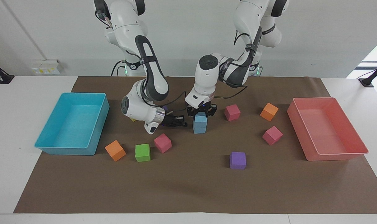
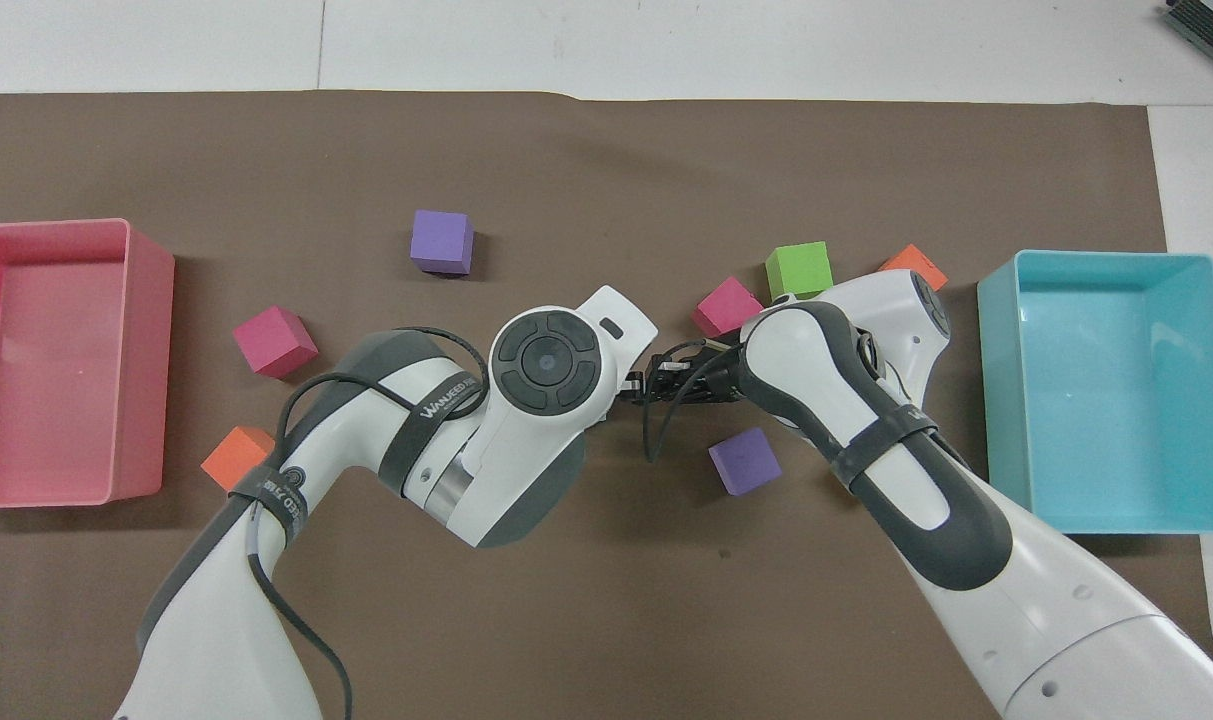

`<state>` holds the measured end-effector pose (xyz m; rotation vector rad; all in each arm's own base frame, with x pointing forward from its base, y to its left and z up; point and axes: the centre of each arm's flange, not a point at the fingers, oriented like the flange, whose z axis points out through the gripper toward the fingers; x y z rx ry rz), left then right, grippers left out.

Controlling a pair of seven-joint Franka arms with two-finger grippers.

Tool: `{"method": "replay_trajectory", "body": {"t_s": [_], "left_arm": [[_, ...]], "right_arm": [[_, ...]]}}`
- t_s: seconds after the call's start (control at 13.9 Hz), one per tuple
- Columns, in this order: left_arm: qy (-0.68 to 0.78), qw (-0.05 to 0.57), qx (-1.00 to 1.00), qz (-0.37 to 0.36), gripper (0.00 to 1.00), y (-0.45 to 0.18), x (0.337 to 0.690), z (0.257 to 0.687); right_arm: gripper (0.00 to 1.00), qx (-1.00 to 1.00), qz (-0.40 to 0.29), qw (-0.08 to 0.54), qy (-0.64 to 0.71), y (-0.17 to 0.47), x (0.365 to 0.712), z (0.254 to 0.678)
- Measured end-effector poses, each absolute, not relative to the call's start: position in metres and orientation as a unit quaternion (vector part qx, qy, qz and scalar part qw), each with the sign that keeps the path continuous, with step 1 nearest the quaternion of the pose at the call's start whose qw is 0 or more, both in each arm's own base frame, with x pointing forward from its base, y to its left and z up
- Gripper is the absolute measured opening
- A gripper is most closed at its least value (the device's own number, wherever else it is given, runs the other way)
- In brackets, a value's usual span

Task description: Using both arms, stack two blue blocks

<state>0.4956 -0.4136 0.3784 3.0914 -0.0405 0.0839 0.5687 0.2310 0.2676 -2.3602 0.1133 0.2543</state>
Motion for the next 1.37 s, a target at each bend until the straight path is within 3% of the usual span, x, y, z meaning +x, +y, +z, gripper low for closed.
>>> {"method": "replay_trajectory", "body": {"t_s": [0.65,0.79,0.94,1.01,1.37], "left_arm": [[0.002,0.023,0.999,0.026,0.59,-0.4121,0.4934,0.3779],[0.006,0.023,0.999,0.025,0.73,-0.412,0.4934,0.3777],[0.008,0.023,0.999,0.025,0.96,-0.412,0.4933,0.3775],[0.008,0.023,0.999,0.025,1.0,-0.412,0.4933,0.3775],[0.01,0.026,0.999,0.03,1.0,-0.4107,0.4944,0.3837]], "right_arm": [[0.01,-0.921,0.099,0.373,0.044,0.231,0.5687,0.2676],[0.01,-0.921,0.099,0.373,0.044,0.2311,0.5687,0.2676],[0.01,-0.921,0.099,0.373,0.044,0.231,0.5687,0.2676],[0.01,-0.921,0.099,0.373,0.044,0.2311,0.5687,0.2676],[0.01,-0.921,0.099,0.373,0.044,0.2311,0.5687,0.2676]]}}
